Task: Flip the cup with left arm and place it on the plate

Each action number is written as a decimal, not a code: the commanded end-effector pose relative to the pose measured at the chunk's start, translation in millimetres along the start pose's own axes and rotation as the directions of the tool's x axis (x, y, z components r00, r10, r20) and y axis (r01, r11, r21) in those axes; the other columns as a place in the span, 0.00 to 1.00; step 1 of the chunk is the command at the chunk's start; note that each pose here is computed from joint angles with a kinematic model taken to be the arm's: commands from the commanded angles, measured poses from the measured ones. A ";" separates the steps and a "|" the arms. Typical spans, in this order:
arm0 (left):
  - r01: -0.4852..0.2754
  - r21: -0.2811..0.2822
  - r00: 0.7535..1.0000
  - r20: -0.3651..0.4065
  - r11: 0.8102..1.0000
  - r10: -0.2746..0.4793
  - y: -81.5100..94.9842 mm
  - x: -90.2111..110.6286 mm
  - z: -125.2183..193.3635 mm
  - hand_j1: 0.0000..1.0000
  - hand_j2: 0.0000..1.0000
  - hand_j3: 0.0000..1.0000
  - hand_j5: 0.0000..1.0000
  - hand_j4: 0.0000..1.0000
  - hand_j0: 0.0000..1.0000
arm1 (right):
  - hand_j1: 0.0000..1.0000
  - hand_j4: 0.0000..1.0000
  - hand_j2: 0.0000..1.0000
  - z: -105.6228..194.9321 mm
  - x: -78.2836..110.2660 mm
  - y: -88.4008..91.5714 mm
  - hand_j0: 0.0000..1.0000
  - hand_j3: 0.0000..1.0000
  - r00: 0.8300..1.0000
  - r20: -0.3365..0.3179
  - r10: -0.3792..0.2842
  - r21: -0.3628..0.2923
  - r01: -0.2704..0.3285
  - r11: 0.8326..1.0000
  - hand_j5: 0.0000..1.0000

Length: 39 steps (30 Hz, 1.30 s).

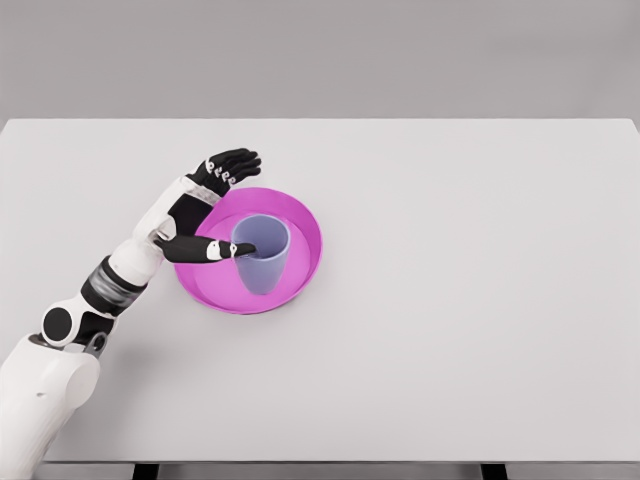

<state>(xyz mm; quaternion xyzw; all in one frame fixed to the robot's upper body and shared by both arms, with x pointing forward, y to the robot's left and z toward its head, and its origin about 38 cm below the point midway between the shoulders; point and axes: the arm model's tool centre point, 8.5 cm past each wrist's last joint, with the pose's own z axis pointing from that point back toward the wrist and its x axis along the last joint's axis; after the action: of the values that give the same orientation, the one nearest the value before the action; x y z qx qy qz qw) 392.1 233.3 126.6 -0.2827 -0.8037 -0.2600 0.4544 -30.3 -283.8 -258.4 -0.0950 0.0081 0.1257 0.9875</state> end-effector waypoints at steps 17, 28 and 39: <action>0.216 -0.157 0.976 0.000 0.964 -0.219 44.5 79.4 7.3 1.00 1.00 1.00 1.00 1.00 1.00 | 1.00 1.00 1.00 0.0 -0.1 -0.1 1.00 1.00 1.000 0.000 0.000 0.000 0.000 1.000 1.00; 0.316 -0.244 0.941 -0.039 0.917 -0.335 63.5 112.1 14.9 1.00 1.00 1.00 1.00 1.00 1.00 | 1.00 1.00 1.00 0.0 -0.1 -0.1 1.00 1.00 1.000 0.000 0.000 0.000 0.000 1.000 1.00; 0.294 -0.271 0.943 -0.073 0.917 -0.324 59.7 103.8 20.0 1.00 1.00 1.00 1.00 1.00 1.00 | 1.00 1.00 1.00 0.0 -0.1 -0.2 1.00 1.00 1.000 0.000 -0.002 0.000 0.002 1.000 1.00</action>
<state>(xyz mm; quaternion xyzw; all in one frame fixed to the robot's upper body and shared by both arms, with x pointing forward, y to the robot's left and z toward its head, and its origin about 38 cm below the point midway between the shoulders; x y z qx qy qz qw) 377.4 310.5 217.8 -0.1915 -0.7701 -0.4483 0.4115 -30.3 -283.8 -258.4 -0.0950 0.0081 0.1256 0.9875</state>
